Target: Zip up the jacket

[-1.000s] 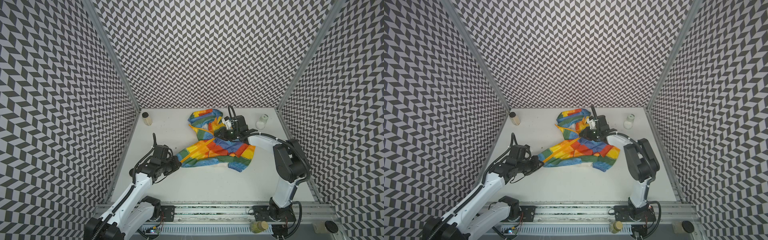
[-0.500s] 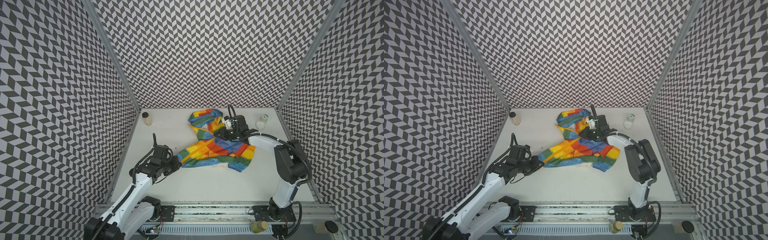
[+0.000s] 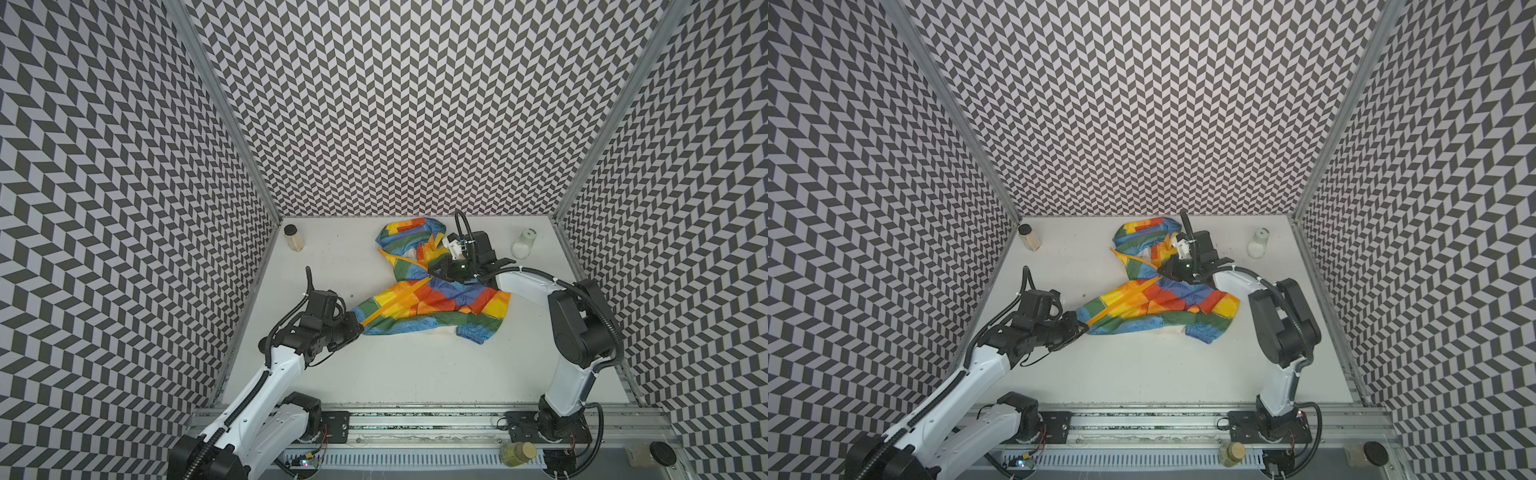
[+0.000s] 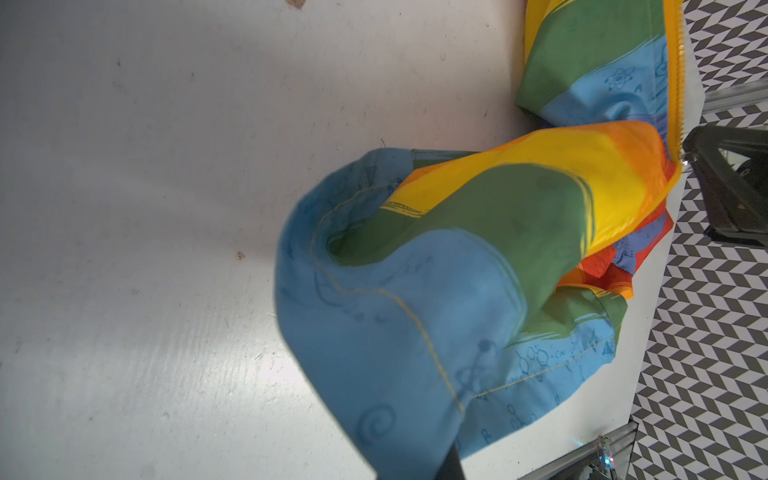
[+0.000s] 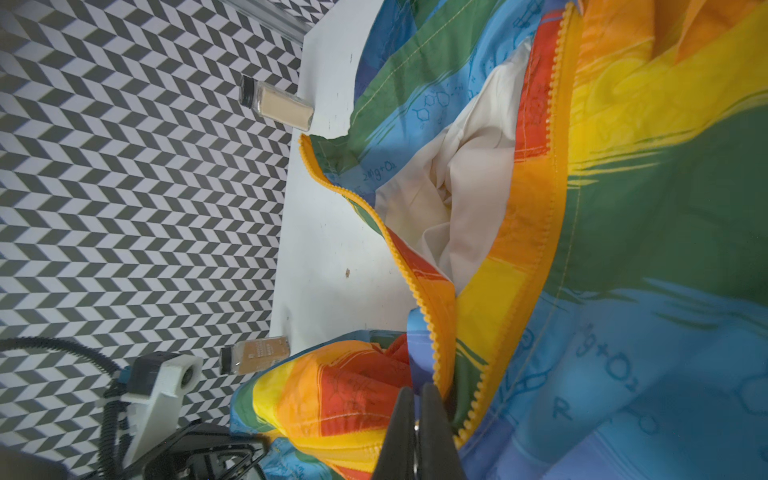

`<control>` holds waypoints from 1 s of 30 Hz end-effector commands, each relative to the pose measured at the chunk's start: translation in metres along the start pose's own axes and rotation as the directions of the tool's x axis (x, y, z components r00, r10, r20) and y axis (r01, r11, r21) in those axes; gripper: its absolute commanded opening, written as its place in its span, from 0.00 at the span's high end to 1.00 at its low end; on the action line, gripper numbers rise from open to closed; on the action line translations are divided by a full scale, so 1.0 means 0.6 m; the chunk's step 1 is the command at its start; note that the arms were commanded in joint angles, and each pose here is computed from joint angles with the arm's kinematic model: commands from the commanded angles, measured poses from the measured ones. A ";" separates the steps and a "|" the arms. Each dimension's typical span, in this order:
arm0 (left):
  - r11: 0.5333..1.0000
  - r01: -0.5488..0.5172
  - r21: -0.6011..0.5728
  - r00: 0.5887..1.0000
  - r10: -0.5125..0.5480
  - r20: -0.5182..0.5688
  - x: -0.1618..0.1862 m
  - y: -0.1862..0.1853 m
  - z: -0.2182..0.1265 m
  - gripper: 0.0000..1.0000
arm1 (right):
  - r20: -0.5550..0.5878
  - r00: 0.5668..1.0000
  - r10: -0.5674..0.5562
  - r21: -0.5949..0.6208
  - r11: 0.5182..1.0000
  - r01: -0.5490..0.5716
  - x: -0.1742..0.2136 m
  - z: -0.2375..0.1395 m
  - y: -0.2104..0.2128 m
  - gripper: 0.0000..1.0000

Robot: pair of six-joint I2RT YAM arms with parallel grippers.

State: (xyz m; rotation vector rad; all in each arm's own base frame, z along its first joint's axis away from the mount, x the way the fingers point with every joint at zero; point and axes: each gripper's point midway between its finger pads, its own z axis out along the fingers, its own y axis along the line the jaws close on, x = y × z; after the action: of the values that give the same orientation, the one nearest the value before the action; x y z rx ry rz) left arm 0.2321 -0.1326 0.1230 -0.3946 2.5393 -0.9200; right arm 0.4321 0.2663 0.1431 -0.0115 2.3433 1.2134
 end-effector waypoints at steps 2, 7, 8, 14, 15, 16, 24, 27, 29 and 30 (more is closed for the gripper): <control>1.000 0.007 0.014 1.000 -0.007 0.019 -0.005 -0.003 -0.004 1.00 | 0.041 0.997 -0.066 0.000 0.998 0.066 -0.011 -0.017 0.025 1.00; 0.999 -0.006 0.054 0.999 0.004 0.038 -0.016 -0.027 -0.018 1.00 | 0.095 0.984 -0.149 0.074 0.987 0.142 -0.028 -0.037 0.029 1.00; 0.998 -0.012 0.063 0.999 0.009 0.046 -0.020 -0.034 -0.022 1.00 | 0.110 0.979 -0.169 0.096 0.983 0.159 -0.034 -0.043 0.029 1.00; 0.988 -0.079 0.136 0.993 0.065 0.102 -0.050 -0.092 -0.060 1.00 | 0.195 0.934 -0.300 0.255 0.935 0.247 -0.085 -0.086 0.035 1.00; 0.985 -0.091 0.147 0.991 0.075 0.110 -0.055 -0.102 -0.067 1.00 | 0.209 0.923 -0.322 0.282 0.924 0.259 -0.094 -0.093 0.037 1.00; 0.982 -0.105 0.155 0.989 0.086 0.120 -0.060 -0.111 -0.074 1.00 | 0.219 0.912 -0.346 0.310 0.911 0.271 -0.101 -0.100 0.037 1.00; 0.977 -0.151 0.148 0.978 0.126 0.166 -0.081 -0.135 -0.103 1.00 | 0.298 0.829 -0.473 0.498 0.818 0.288 -0.153 -0.149 0.031 1.00; 0.981 -0.143 0.132 0.977 0.119 0.176 -0.088 -0.128 -0.107 1.00 | 0.341 0.797 -0.498 0.522 0.805 0.280 -0.171 -0.161 0.037 1.00; 0.983 -0.137 0.125 0.976 0.113 0.184 -0.091 -0.123 -0.109 1.00 | 0.347 0.790 -0.506 0.532 0.800 0.279 -0.178 -0.163 0.038 1.00; 0.983 -0.136 0.121 0.975 0.111 0.191 -0.093 -0.121 -0.111 1.00 | 0.349 0.787 -0.508 0.532 0.799 0.280 -0.182 -0.163 0.041 1.00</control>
State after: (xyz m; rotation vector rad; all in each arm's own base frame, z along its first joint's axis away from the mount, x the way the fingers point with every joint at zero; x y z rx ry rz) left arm 0.2587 -0.1420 0.2274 -0.2331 2.3012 -1.0194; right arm 0.4601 0.2129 0.2160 -0.1300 2.1045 0.5205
